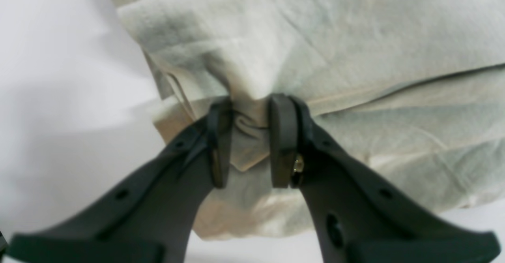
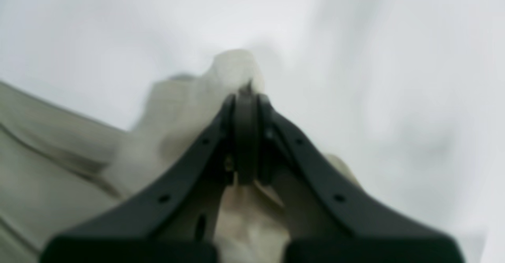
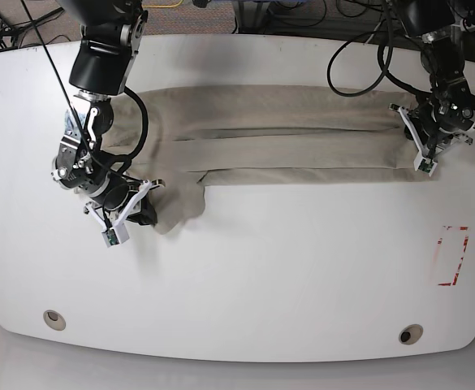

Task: Fold the T-shirt properly
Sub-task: 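Move the right gripper onto the sleeve end of the folded shirt and grasp, then fold the grasped sleeve end with the right gripper toward the shirt center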

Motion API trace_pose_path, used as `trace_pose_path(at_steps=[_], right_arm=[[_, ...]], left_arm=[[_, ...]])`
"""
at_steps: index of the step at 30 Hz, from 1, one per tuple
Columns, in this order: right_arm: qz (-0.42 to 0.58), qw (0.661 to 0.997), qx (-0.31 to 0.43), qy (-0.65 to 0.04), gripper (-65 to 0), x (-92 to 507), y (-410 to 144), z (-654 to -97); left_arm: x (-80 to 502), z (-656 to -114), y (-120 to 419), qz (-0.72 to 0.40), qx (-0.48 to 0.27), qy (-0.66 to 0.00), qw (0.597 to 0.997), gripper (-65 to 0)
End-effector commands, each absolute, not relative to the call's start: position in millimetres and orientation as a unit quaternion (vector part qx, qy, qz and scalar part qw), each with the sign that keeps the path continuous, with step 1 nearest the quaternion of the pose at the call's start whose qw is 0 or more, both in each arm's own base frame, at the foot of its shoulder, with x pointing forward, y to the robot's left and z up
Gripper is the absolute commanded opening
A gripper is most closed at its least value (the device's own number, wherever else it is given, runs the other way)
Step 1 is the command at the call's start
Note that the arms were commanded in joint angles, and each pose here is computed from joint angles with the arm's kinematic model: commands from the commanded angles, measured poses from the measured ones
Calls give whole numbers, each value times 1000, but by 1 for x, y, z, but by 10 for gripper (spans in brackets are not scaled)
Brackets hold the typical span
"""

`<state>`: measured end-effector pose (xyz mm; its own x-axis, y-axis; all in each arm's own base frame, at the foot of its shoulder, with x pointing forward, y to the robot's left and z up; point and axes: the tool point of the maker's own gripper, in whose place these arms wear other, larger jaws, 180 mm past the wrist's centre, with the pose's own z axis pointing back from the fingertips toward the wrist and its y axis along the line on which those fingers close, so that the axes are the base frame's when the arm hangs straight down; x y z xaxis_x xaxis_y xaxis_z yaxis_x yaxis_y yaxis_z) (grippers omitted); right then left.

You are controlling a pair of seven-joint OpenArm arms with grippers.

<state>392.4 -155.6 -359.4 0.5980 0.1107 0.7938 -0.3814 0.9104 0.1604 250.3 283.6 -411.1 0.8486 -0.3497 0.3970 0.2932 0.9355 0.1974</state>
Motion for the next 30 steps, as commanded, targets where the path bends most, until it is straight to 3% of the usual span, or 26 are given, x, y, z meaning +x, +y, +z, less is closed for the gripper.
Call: trace_pose_path(at_steps=[1,25,30], right_arm=[[142,862,168,-457,-650,396,-154,-336],[113,816,354,-442,-650,269,-129,-315],[125,822,364,-420,-648,254,-126,-316]], left_arm=[[244,-412,293,-171,81,-196,962,-504],[241,-424,266,-214,63,-181,958,-504],[239,-428,263,-216,58,-176,959,-504]])
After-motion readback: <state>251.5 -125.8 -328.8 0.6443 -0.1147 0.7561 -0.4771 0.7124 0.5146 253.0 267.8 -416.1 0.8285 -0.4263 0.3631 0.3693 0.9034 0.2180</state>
